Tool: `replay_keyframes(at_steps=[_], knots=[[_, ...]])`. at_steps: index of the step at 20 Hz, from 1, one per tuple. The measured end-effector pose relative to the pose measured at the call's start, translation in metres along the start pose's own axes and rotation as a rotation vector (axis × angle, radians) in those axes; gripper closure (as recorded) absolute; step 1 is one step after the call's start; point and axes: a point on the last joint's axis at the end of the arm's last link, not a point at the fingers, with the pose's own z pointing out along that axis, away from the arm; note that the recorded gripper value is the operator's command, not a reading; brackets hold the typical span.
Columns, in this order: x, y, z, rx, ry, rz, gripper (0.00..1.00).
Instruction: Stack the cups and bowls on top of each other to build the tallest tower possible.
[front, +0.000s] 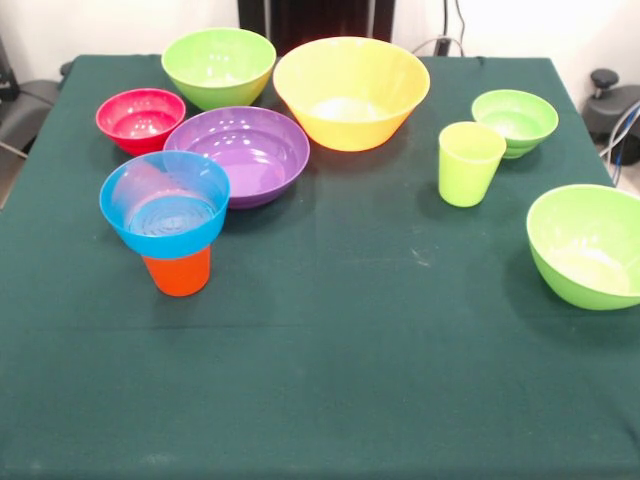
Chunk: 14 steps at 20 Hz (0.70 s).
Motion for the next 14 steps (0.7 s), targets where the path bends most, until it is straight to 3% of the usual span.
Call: replay_keyframes(at_steps=[8, 14], knots=[[-0.003, 0.004, -0.014, 0.039, 0.092, -0.011, 0.0], [0.001, 0.025, -0.019, 0.06, 0.128, -0.049, 0.0]])
